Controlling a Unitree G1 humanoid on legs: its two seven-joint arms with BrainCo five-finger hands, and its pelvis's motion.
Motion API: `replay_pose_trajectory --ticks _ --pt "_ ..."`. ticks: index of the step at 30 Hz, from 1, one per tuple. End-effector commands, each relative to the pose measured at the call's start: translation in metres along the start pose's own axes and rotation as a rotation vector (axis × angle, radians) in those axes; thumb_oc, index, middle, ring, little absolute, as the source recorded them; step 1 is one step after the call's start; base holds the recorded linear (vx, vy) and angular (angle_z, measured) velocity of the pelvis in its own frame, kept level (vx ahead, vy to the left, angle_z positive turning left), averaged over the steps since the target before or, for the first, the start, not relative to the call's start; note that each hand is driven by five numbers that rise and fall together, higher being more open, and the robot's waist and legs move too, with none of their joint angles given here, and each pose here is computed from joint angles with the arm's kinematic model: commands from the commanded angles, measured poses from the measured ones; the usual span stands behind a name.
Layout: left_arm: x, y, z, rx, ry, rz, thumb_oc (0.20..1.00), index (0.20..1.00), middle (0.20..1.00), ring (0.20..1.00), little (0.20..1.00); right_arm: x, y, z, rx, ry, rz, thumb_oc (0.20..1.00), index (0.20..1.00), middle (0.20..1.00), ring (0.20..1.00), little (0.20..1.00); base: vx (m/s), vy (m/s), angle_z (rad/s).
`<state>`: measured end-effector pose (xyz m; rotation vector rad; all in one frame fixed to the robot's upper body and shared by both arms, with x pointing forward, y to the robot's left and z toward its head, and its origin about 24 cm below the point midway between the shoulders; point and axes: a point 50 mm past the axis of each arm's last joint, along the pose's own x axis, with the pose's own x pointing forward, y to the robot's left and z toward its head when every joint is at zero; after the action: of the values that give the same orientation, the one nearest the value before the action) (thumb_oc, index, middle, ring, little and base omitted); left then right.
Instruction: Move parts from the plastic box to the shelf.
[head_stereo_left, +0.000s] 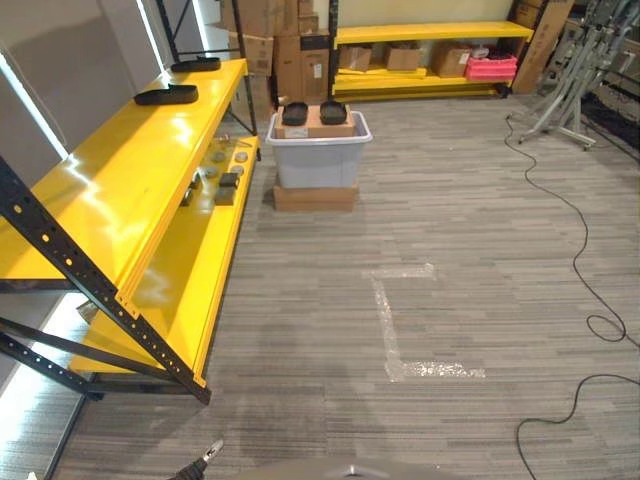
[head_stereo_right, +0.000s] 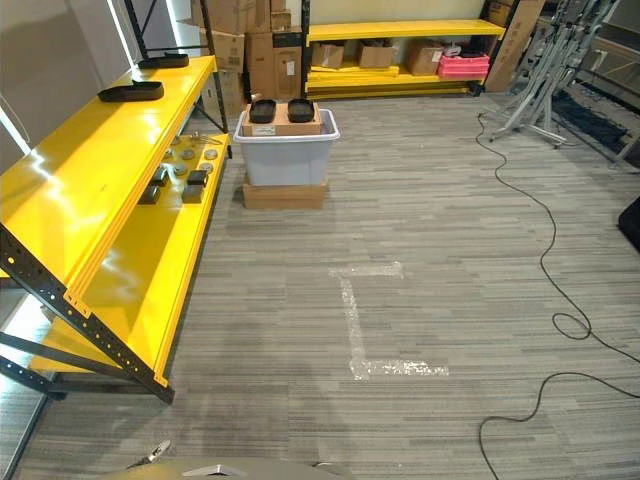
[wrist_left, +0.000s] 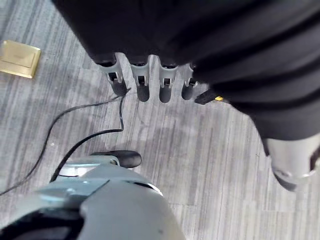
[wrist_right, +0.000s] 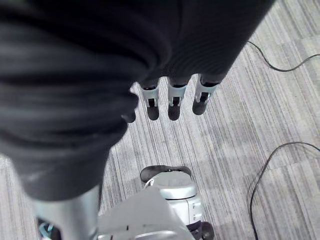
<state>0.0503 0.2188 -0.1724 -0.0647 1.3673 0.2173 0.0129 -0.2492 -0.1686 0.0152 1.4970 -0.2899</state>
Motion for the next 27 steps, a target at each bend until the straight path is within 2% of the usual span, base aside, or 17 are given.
replay_pose_trajectory --ticks 1,12,19,27 --pt "0.001 -0.001 0.01 0.032 0.009 0.029 1.0 1.0 1.0 1.0 1.0 0.001 0.006 0.0 -0.044 0.055 -0.017 1.0 1.0 1.0 1.0 1.0 0.0 0.0 0.0" --pt "0.001 -0.001 0.019 -0.034 -0.066 0.041 1.0 1.0 1.0 1.0 1.0 0.001 0.004 0.02 0.02 -0.057 -0.055 1.0 1.0 1.0 1.0 1.0 0.01 0.002 0.0" --pt "0.0 0.001 0.038 -0.11 -0.162 0.038 1.0 1.0 1.0 1.0 1.0 -0.001 -0.001 0.035 0.132 -0.132 -0.056 1.0 1.0 1.0 1.0 1.0 0.02 -0.001 0.01" --pt "-0.001 0.009 0.042 -0.104 -0.186 0.072 1.0 1.0 1.0 1.0 1.0 -0.004 -0.002 0.052 0.166 -0.22 -0.049 1.0 1.0 1.0 1.0 1.0 0.02 0.021 0.0"
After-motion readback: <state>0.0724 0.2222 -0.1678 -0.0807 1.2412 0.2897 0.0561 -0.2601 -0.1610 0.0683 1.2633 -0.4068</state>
